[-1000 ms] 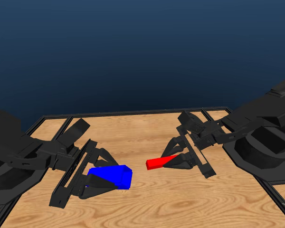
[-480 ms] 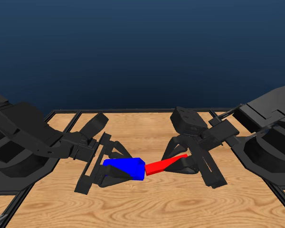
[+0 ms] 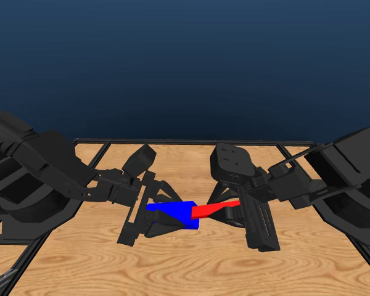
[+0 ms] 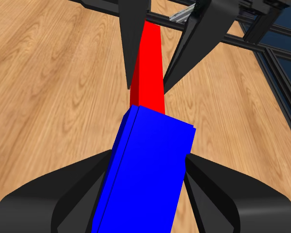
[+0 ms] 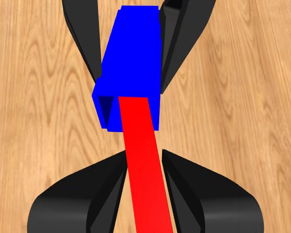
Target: Insert peg into socket
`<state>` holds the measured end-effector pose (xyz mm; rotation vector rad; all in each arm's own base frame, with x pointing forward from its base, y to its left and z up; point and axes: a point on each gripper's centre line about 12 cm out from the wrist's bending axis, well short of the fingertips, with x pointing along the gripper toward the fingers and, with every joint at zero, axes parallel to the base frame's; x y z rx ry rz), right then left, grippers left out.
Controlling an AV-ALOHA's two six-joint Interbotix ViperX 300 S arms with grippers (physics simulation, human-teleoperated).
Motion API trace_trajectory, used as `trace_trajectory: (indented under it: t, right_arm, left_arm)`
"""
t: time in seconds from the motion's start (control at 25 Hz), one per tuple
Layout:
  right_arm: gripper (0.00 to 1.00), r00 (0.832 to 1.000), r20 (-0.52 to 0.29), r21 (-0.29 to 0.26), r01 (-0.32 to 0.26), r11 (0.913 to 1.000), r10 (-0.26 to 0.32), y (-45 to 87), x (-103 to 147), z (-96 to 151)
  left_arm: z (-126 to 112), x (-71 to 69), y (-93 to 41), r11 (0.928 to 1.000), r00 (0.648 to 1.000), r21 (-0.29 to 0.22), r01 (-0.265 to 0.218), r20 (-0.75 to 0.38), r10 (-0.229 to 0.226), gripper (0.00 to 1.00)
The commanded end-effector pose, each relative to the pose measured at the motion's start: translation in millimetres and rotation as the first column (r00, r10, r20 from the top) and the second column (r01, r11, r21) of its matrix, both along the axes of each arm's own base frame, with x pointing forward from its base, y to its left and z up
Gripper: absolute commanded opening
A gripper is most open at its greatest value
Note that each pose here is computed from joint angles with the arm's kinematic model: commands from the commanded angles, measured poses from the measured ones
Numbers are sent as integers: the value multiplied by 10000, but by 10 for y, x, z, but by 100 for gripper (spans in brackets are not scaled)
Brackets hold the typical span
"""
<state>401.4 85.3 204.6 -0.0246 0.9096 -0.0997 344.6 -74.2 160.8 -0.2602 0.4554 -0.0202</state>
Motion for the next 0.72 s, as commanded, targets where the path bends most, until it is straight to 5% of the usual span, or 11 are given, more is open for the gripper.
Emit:
trace_trajectory:
  t: [0.04, 0.24, 0.28, 0.52, 0.56, 0.6, 0.64, 0.72]
  right_arm:
    - [0, 9992, 374, 223, 117, 9997, -125, 8, 263, 14]
    - [0, 9987, 471, 356, -210, 9991, 193, 138, 530, -102]
    - [100, 9986, 525, 523, 6, 9986, -33, 116, 508, -35]
    - [100, 9975, -239, 977, 685, 9929, -665, 40, 154, -186]
    - [100, 9972, -293, 1074, 716, 9916, -689, 64, 104, -204]
    - [100, 9953, -435, 1071, 907, 9901, -864, 35, 20, -211]
    - [100, 9925, -537, 983, 1151, 9885, -1103, 16, -126, -191]
    - [100, 9907, -478, 996, 1317, 9863, -1274, -22, -212, -140]
  left_arm:
    - [118, 90, -61, 10000, 9984, -18, 72, 564, -70, 0]
    - [151, 123, -71, 9999, 9988, -87, 147, 471, -142, 0]
    - [50, 76, -75, 9998, 9997, -51, 212, 78, -212, 0]
    - [86, 21, -12, 9982, 9999, -586, -125, -46, 122, 0]
    - [-91, -41, -48, 9995, 9979, -305, 128, -629, -147, 0]
    - [56, 19, -48, 9986, 9999, -521, 9, -124, -16, 0]
    - [-51, -33, -57, 9988, 9987, -487, 60, -509, -85, 0]
    - [34, -18, 50, 9982, 9982, -591, -132, -592, 97, 0]
